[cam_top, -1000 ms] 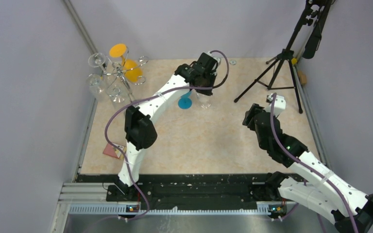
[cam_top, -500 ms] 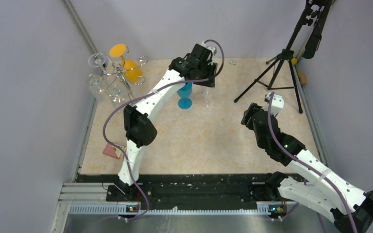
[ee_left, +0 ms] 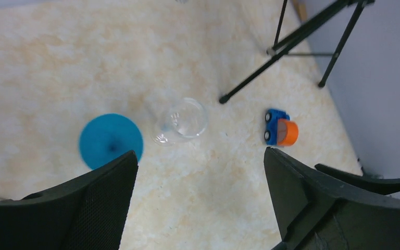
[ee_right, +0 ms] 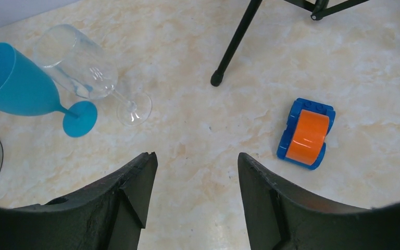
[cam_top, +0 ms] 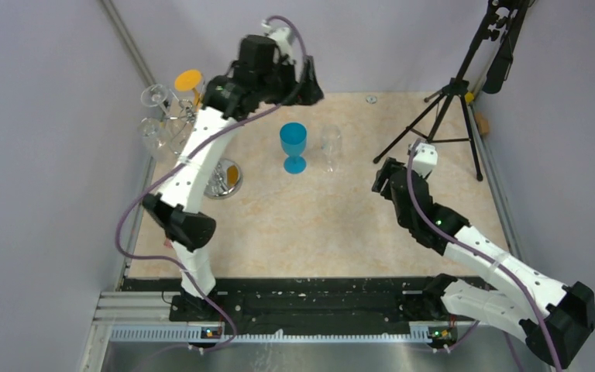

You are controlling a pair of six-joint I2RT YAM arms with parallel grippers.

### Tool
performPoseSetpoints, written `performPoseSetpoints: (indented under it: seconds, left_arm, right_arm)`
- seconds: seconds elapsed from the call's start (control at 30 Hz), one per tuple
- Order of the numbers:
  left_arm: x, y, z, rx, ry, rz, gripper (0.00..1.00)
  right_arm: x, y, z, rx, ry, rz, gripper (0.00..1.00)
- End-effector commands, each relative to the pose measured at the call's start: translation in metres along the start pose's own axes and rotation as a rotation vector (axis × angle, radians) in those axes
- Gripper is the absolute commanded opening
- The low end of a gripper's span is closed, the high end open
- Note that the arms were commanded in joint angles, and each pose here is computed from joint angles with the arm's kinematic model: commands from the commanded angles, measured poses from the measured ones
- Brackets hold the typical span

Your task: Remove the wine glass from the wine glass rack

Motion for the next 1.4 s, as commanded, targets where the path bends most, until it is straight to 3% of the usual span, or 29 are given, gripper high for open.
performPoseSetpoints:
  seconds: [0.0,0.2,0.43,0.6,0.8,1.0,1.07,1.13,1.37]
  left_arm:
    - [-0.086,0.003,0.059,-0.035,-0.244,-0.046,0.94]
    - [-0.158,0.059,0.103,-0.040,-0.481,0.169,0.95]
    - [-0.222,0.127,0.114,-0.214,-0.583,0.356,0.95]
    - [-0.275,0.157,0.099,-0.444,-0.634,0.372,0.90]
    - [-0.333,0.187,0.053,-0.578,-0.793,0.619,0.91]
    - [-0.340,0.204,0.029,-0.680,-0.819,0.694,0.89]
    - [-0.333,0.209,0.028,-0.700,-0.803,0.662,0.74]
    - [-0.322,0.211,0.030,-0.713,-0.772,0.596,0.67]
    - [-0.306,0.238,0.030,-0.799,-0.730,0.533,0.65]
  right_arm:
    - [0.006,0.022,0.025,0.042,-0.059,0.065,0.60]
    - [0.017,0.042,0.026,0.026,-0.040,0.119,0.58]
    - [0.019,0.046,0.027,0.025,-0.040,0.131,0.57]
    - [0.020,0.043,0.024,0.019,-0.037,0.123,0.57]
    - [0.025,0.034,0.016,0.006,-0.018,0.102,0.57]
    - [0.034,0.026,0.009,0.018,0.004,0.097,0.57]
    - [0.037,0.026,0.005,0.022,0.012,0.107,0.57]
    - [0.039,0.027,0.002,0.022,0.023,0.116,0.56]
    - [0.045,0.023,0.002,0.013,0.026,0.118,0.54]
Point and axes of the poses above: each gripper's point midway between its finger pads, its own x axis out along the fingers, its own y axis along the line the jaws close on, z = x × y, the point moved 4 cm from there along -x, back along the fingers, and after that the axes turned 13 degrees about -x, right-handed, at the moved point
